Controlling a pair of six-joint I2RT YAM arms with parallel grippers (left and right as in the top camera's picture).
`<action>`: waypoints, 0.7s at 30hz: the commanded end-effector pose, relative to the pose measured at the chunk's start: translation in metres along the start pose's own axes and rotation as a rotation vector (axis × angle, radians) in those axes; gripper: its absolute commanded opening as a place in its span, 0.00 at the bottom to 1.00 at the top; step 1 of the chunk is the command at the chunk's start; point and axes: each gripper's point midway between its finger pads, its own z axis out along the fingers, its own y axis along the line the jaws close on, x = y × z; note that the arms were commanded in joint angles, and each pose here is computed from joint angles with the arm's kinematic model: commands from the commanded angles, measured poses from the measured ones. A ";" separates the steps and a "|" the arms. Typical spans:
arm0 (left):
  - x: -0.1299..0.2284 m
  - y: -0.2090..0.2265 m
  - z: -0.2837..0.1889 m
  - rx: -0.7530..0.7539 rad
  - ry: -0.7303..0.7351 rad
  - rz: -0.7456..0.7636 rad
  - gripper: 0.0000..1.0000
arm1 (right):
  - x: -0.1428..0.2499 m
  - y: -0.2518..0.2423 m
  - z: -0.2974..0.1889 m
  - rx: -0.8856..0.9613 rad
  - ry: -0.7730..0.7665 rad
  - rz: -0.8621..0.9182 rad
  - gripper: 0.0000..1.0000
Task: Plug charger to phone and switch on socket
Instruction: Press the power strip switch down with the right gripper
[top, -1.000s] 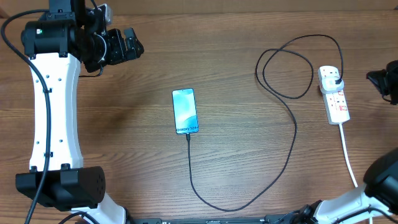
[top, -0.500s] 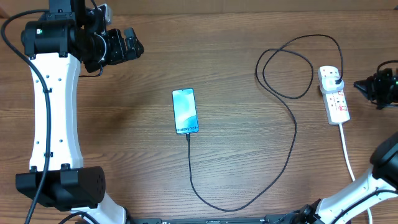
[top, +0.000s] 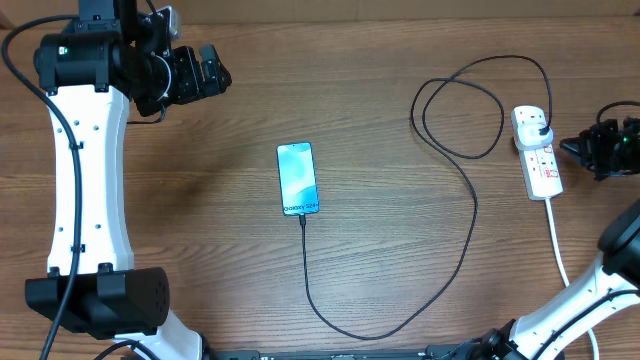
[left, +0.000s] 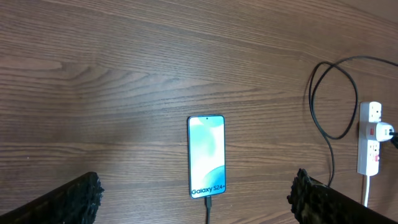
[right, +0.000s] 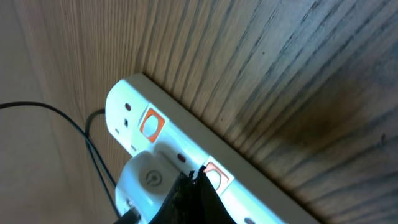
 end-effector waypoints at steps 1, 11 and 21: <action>-0.002 0.000 -0.006 -0.005 -0.018 -0.008 1.00 | -0.001 -0.009 0.013 0.003 0.022 0.019 0.04; -0.002 0.000 -0.005 -0.005 -0.017 -0.008 1.00 | 0.004 0.003 0.022 -0.074 0.057 -0.036 0.04; -0.002 0.000 -0.006 -0.005 -0.018 -0.008 1.00 | 0.015 0.008 0.027 -0.067 0.089 -0.066 0.04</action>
